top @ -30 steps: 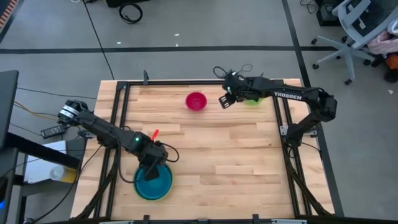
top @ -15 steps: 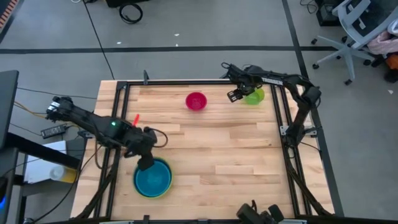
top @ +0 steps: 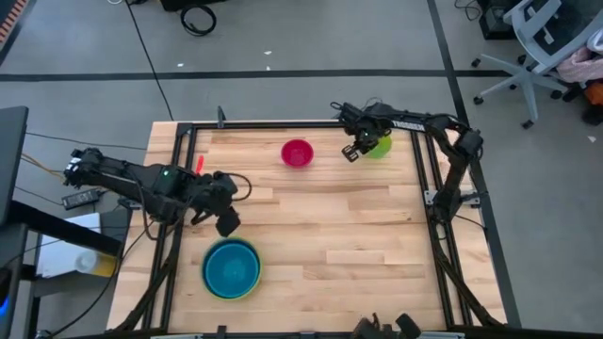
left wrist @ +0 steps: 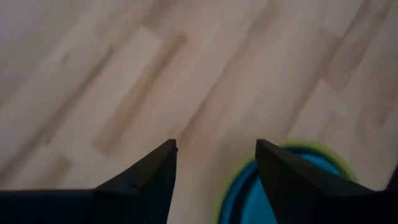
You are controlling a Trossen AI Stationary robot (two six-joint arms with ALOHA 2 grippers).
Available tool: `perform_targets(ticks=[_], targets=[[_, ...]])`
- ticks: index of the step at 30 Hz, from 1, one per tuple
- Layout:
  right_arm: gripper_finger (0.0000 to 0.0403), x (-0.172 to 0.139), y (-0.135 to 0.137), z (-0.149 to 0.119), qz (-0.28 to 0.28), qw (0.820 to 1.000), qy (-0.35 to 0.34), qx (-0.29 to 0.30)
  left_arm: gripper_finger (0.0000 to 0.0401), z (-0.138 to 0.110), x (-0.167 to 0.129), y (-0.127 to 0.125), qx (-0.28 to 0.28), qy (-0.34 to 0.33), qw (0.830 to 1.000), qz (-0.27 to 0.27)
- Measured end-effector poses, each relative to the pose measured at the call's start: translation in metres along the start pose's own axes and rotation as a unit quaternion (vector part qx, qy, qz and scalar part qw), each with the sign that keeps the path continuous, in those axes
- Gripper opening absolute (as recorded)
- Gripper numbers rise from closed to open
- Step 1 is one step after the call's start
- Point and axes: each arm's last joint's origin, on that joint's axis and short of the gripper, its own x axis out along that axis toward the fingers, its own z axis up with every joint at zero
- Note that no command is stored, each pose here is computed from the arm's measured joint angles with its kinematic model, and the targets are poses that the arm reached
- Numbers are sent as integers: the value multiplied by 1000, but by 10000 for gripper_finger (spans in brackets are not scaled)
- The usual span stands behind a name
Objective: Nest bowls inside each other
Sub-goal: Stack the light green bowl on top of the blue bowl
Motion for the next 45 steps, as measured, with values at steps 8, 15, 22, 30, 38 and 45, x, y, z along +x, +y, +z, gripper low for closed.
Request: perform_targets(ticks=[8,15,22,30,38,45], targets=[[8,-86,70,-56,63,972,-124,-188,196,37,4,13,-19,-105,994,-3],[7,-118,138,-117,49,895,-223,-384,194,88,-4,29,-90,-271,957,-57],[7,-116,184,-150,-37,827,-300,-474,194,118,12,16,-78,-344,931,-97],[5,-93,215,-165,-104,788,-311,-521,194,128,62,-7,-47,-310,941,-123],[8,-83,228,-173,-144,763,-324,-540,194,130,96,-14,-34,-282,953,-101],[10,-84,231,-176,-136,761,-332,-541,187,129,119,-13,-24,-262,963,-62]])
